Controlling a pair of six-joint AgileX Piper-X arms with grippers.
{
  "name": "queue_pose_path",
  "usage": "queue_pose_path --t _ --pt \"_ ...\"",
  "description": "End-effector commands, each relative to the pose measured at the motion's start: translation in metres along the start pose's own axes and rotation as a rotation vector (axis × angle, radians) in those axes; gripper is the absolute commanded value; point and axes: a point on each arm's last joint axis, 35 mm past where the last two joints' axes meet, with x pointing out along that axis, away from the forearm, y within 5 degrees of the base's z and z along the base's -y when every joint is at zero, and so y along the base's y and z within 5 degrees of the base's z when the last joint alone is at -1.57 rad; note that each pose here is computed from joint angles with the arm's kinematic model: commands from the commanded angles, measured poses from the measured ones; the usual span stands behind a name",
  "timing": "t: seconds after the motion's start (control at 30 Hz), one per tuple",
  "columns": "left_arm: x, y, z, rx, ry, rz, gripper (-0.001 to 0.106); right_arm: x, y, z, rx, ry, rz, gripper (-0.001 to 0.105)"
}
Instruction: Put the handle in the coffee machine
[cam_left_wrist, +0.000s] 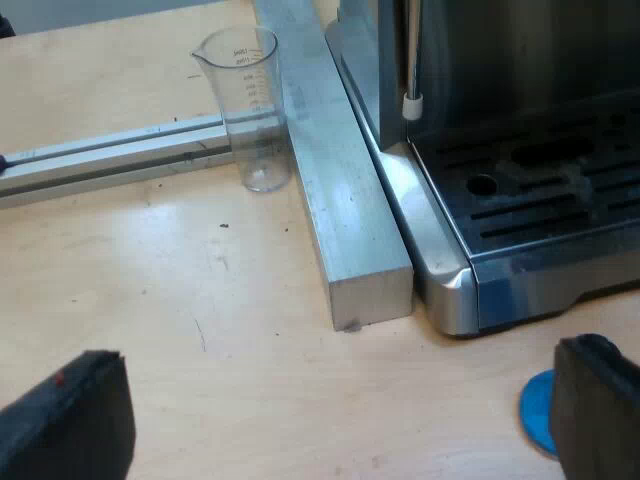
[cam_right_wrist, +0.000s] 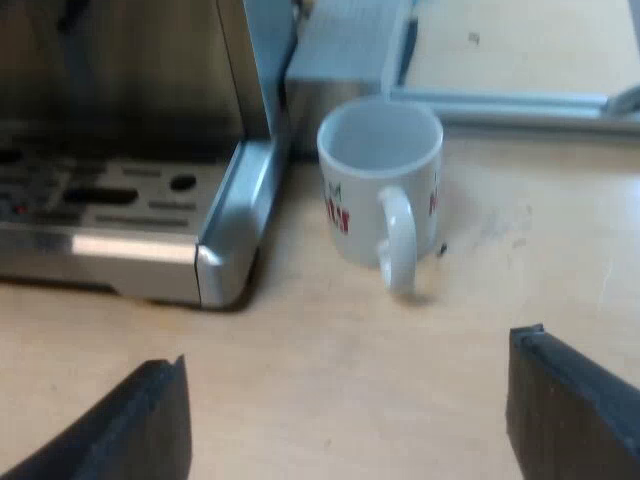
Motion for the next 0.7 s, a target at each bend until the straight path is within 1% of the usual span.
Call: queue_pose_path --t 0.03,0.7 --pt "0.0014 -0.0005 0.0025 -0.01 -0.002 -0.013 0.085 0.0068 -0.0002 -0.0016 0.001 0.016 0.009 0.067" --pt "0.0014 -0.0005 0.0025 -0.01 -0.002 -0.013 0.085 0.0101 -0.0006 -0.0028 0.015 0.015 0.0 0.067"
